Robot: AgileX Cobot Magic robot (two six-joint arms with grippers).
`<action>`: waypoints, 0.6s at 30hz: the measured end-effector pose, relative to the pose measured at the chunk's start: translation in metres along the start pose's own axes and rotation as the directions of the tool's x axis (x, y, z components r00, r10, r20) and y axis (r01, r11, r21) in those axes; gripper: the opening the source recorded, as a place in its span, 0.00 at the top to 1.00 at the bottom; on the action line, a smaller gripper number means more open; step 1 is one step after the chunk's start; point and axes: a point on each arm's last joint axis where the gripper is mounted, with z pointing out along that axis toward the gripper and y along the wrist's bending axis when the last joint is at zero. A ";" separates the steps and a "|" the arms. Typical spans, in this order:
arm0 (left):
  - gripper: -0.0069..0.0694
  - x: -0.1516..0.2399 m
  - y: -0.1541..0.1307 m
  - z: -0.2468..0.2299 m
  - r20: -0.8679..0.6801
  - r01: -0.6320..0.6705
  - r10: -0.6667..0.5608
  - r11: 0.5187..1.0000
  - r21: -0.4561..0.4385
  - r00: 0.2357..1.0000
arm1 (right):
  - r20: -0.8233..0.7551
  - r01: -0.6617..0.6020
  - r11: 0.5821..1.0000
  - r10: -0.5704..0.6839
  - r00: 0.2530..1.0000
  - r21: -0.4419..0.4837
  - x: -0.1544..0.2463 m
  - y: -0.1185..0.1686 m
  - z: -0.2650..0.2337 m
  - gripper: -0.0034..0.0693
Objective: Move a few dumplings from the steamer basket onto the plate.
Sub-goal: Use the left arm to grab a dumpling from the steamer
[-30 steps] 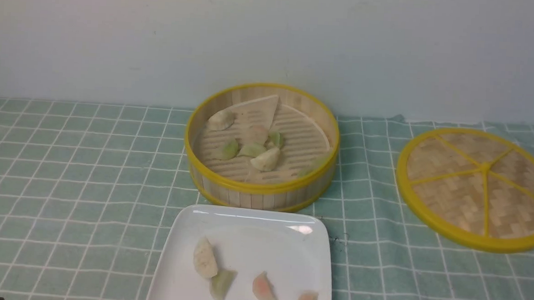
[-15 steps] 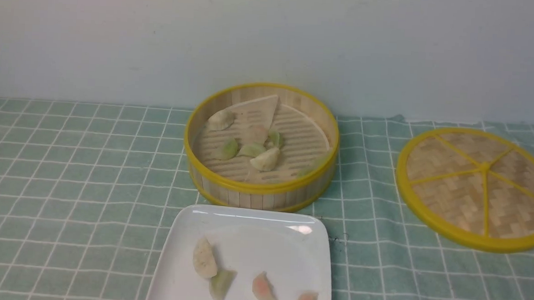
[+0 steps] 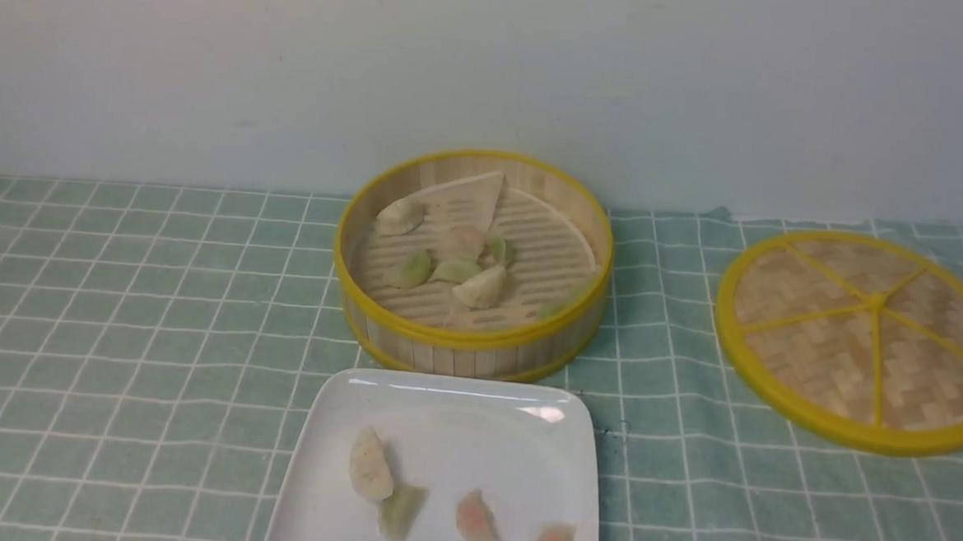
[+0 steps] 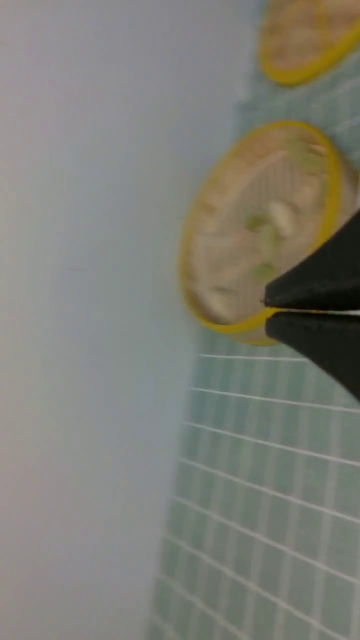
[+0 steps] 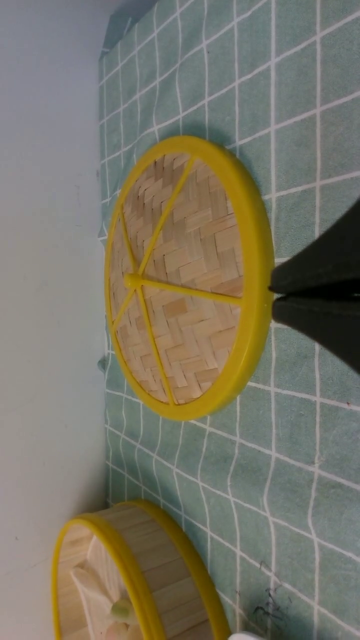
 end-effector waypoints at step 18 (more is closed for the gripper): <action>0.92 -0.016 -0.072 0.253 -0.586 -0.326 0.460 0.887 0.326 0.667 | -0.001 0.000 1.000 0.000 1.000 0.000 0.000 0.000 0.000 0.97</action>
